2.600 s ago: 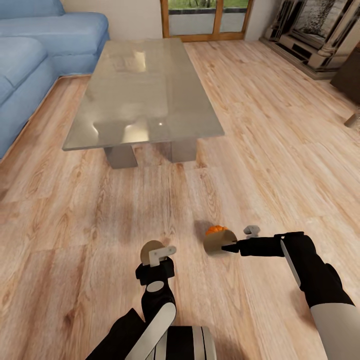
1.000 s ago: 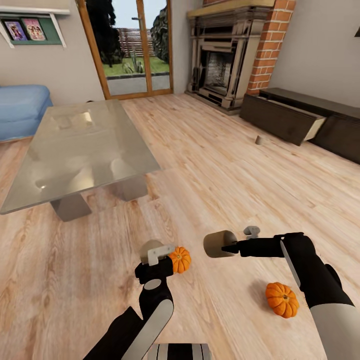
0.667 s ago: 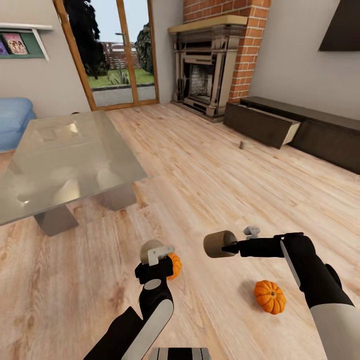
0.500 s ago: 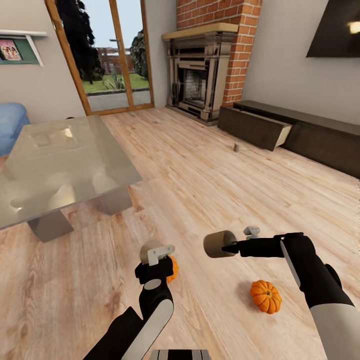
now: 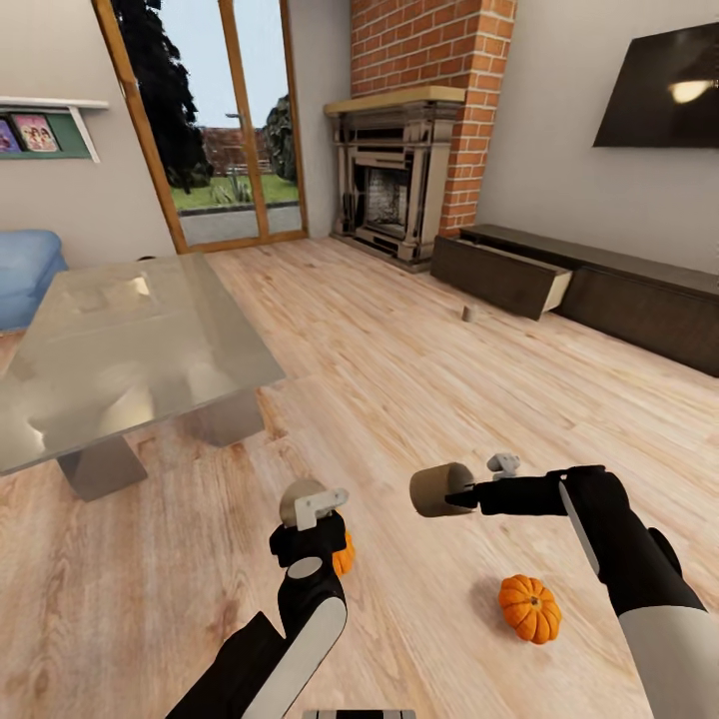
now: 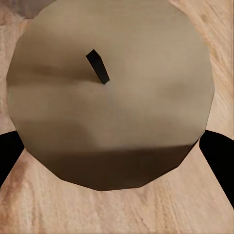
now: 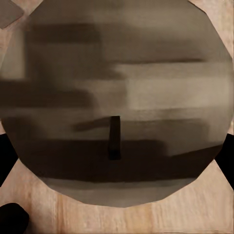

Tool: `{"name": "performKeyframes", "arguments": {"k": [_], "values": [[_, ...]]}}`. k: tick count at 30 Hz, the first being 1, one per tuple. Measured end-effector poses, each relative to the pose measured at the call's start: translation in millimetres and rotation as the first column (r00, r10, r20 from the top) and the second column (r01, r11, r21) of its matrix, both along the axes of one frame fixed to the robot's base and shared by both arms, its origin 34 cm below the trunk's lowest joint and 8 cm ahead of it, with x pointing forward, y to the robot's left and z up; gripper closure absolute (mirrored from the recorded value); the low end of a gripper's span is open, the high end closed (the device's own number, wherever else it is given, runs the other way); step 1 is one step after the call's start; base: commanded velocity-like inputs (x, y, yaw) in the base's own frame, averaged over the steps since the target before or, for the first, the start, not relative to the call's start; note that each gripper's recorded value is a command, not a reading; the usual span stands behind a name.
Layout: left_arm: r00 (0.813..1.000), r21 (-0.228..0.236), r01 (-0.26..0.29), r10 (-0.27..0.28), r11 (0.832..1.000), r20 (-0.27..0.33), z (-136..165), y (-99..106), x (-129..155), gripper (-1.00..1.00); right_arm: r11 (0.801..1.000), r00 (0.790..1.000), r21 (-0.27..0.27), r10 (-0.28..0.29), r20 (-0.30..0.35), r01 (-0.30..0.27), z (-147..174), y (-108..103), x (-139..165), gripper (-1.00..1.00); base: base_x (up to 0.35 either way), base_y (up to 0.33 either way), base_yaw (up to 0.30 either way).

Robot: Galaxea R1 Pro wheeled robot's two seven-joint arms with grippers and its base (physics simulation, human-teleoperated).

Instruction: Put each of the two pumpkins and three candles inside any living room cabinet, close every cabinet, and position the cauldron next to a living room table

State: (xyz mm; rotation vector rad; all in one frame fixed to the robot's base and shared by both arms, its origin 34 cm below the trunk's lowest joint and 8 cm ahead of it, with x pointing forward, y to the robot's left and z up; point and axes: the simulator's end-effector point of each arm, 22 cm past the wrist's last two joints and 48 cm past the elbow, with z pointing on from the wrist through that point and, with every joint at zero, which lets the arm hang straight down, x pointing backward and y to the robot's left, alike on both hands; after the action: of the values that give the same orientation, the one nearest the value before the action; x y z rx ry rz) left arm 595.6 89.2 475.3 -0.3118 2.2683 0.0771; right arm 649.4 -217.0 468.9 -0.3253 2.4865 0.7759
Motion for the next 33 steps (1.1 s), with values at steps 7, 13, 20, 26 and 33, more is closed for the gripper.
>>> {"name": "performKeyframes", "arguments": {"k": [7,13,20,26,33], "values": [[1.0,-0.069,-0.015,0.015,0.997,-0.009,4.9,5.9,4.1,1.0,0.949,0.986,-0.265,-0.159,0.053,0.167,-18.2,-46.0,19.7,1.0,0.0,0.0,0.0],[0.997,-0.133,-0.074,0.072,0.988,-0.02,8.1,28.6,12.5,1.0,0.877,0.963,-0.399,-0.258,0.074,0.266,-38.5,-56.4,21.7,1.0,0.0,0.0,0.0],[0.996,-0.194,-0.087,0.082,0.977,-0.033,-3.9,44.1,21.8,1.0,0.883,0.967,-0.394,-0.237,0.094,0.255,-66.1,-42.1,18.0,1.0,0.0,0.0,0.0],[0.989,-0.217,-0.136,0.12,0.967,-0.083,-33.9,76.6,22.0,1.0,0.882,0.966,-0.396,-0.219,0.138,0.256,-97.6,-29.6,11.7,1.0,0.0,0.0,0.0],[0.993,-0.234,-0.113,0.104,0.966,-0.052,-23.7,81.2,25.9,1.0,0.866,0.955,-0.406,-0.238,0.179,0.292,-85.0,-33.8,15.8,1.0,0.0,0.0,-0.014]]}}
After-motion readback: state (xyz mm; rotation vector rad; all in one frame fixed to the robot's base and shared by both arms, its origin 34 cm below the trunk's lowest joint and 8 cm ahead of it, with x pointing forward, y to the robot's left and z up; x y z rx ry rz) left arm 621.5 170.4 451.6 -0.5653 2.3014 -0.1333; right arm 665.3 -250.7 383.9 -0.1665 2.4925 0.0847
